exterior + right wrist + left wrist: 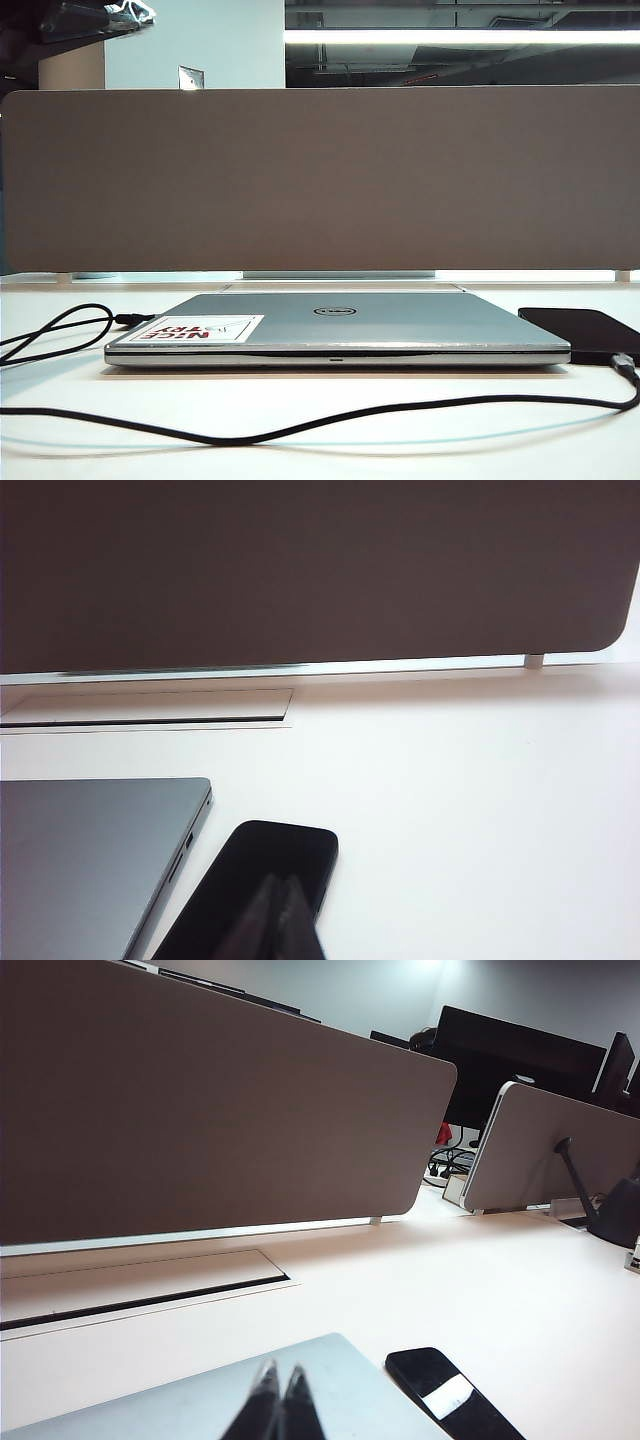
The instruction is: Pick up the charging cable and the phone, plug the charging cable into the charging port on the phone, and finally place them back on the table.
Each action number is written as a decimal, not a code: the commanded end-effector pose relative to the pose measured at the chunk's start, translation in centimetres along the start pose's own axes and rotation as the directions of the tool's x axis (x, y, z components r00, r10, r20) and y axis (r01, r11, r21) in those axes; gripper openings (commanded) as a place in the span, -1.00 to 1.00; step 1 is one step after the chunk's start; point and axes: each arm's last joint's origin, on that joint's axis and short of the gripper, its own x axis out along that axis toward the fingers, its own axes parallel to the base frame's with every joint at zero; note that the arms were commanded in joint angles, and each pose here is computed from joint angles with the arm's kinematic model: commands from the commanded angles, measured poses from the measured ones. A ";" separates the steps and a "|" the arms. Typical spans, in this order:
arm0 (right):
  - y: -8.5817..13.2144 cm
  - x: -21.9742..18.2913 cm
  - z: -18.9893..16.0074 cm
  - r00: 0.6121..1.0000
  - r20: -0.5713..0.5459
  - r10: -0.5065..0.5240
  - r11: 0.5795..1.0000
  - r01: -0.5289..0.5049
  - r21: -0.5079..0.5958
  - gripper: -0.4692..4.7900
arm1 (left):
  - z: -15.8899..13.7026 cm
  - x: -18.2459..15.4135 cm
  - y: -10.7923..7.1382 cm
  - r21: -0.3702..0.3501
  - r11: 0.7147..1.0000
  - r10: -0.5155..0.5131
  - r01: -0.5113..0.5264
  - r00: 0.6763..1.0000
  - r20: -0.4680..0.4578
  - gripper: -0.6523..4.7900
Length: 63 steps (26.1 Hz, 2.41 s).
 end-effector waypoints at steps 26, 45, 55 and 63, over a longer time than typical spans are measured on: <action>-0.4 -0.1 0.6 0.990 0.051 -0.134 0.990 0.136 -0.025 -0.60 | 0.3 0.0 -0.1 0.003 1.000 -0.007 0.007 1.000 0.017 -0.78; -0.4 -0.1 0.6 0.990 0.051 -0.134 0.990 0.136 -0.025 -0.60 | 2.6 -2.4 1.0 0.107 0.989 0.089 -0.104 0.987 0.131 -0.78; -0.4 -0.1 0.6 0.990 0.046 -0.133 0.991 0.134 -0.026 -0.60 | 2.8 -6.8 2.9 0.202 0.910 0.320 -0.362 0.923 0.212 -0.78; -0.4 -0.1 0.5 0.990 0.043 -0.131 0.991 0.133 -0.026 -0.60 | -0.3 -9.5 3.8 0.219 0.849 0.410 -0.481 0.861 0.300 -0.78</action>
